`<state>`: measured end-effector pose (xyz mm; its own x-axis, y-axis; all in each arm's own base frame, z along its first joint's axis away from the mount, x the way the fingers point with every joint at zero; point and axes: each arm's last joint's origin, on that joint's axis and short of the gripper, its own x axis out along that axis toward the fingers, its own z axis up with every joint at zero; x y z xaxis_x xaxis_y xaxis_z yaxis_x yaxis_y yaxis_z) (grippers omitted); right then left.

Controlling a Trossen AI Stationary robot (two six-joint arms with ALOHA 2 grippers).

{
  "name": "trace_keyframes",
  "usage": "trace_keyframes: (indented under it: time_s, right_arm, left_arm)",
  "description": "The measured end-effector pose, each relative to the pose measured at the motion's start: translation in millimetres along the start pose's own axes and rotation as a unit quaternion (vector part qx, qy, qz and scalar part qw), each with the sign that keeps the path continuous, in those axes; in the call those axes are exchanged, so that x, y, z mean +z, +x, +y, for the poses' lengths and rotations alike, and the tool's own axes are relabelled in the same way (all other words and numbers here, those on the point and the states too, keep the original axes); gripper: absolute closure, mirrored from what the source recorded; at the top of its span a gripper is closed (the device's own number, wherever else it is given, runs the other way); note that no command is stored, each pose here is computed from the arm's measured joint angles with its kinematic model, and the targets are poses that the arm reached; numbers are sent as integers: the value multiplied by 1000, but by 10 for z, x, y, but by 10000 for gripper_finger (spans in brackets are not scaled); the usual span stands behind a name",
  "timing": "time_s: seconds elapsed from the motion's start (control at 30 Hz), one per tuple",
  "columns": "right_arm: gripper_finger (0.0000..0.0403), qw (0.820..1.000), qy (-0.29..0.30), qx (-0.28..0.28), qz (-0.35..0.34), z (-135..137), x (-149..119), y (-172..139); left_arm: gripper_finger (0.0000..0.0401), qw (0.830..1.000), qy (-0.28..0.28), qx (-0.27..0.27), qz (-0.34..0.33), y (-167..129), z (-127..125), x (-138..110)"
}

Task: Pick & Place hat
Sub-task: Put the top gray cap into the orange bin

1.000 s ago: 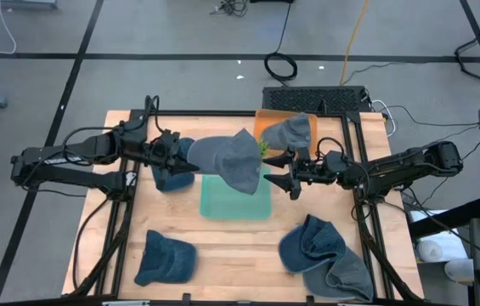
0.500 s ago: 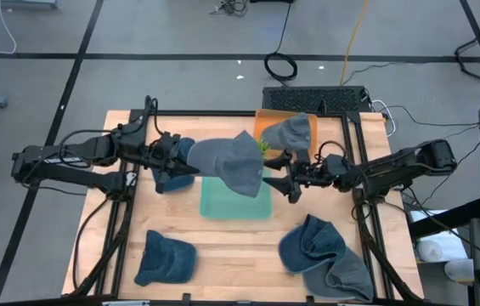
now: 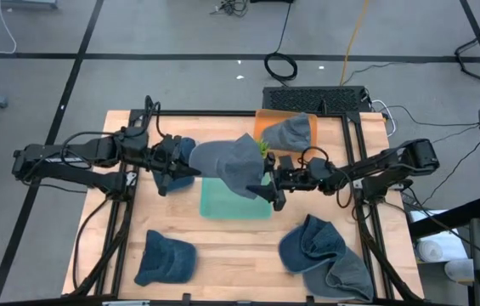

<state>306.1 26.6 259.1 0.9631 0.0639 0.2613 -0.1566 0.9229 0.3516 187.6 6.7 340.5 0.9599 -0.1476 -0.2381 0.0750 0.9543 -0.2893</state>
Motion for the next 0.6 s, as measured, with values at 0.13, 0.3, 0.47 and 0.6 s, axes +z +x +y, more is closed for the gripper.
trace_keyframes:
  time_s: [0.13,0.3,0.47,0.6]
  right_arm:
    - [166,1000,0,1,6,21,-17,0]
    - [232,1000,8,10,0,66,17,-12]
    - [318,999,27,30,6,122,24,-23]
    - [389,999,29,34,3,146,41,-31]
  left_arm:
    - [393,1000,-1,3,4,-3,3,-9]
    - [393,1000,-16,12,14,-3,11,-31]
    - [393,999,-18,22,19,-4,19,-44]
    - [393,999,-18,21,18,-4,18,-41]
